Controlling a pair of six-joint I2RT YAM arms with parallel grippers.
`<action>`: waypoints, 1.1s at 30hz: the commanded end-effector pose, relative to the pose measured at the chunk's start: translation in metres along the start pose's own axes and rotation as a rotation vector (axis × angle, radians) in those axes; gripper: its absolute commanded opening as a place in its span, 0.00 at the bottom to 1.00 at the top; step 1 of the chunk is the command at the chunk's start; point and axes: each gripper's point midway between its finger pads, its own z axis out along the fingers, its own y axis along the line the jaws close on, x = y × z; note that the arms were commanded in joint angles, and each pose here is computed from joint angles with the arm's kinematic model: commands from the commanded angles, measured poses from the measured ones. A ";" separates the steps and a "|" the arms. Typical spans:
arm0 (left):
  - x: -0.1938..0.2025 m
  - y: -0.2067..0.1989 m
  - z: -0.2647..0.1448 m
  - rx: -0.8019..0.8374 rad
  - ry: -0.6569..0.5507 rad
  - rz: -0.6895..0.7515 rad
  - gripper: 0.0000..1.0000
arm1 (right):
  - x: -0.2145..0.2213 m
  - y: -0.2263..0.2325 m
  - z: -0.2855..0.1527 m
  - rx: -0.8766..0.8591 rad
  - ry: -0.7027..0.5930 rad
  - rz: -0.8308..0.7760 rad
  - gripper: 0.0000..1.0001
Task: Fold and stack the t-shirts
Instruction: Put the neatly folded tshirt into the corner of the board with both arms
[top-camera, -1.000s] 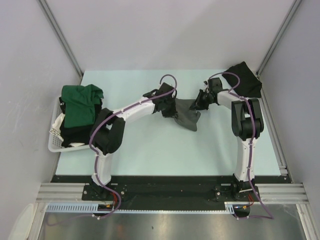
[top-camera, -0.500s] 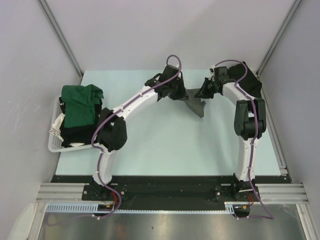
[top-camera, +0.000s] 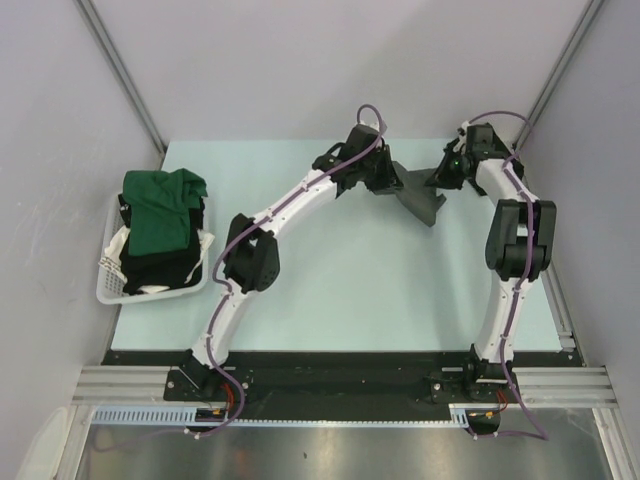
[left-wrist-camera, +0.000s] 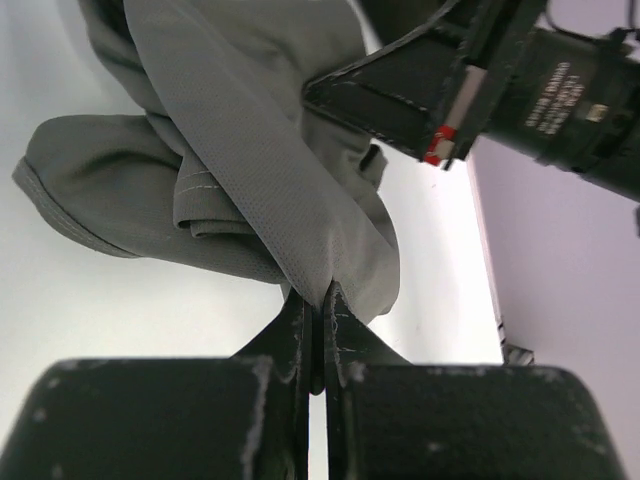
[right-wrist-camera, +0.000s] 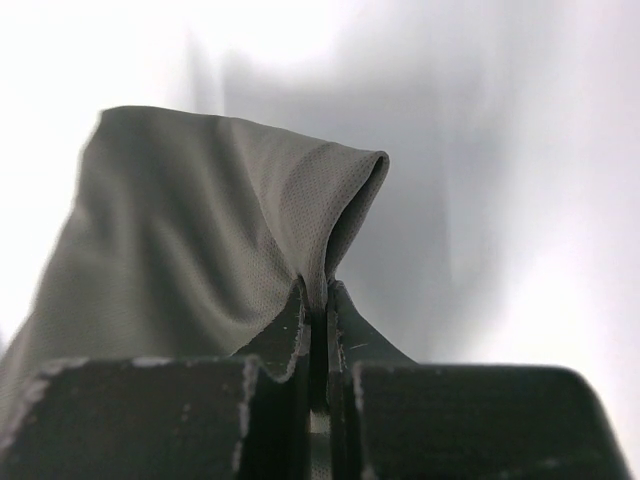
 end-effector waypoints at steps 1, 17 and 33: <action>-0.029 -0.048 0.011 0.213 -0.104 -0.014 0.00 | -0.075 0.013 -0.064 0.036 -0.222 -0.128 0.00; -0.041 -0.064 0.067 0.509 -0.258 -0.083 0.00 | -0.149 -0.052 -0.105 0.204 -0.430 -0.166 0.00; -0.017 -0.050 0.101 0.538 -0.255 -0.128 0.00 | -0.158 -0.088 -0.082 0.242 -0.409 -0.196 0.02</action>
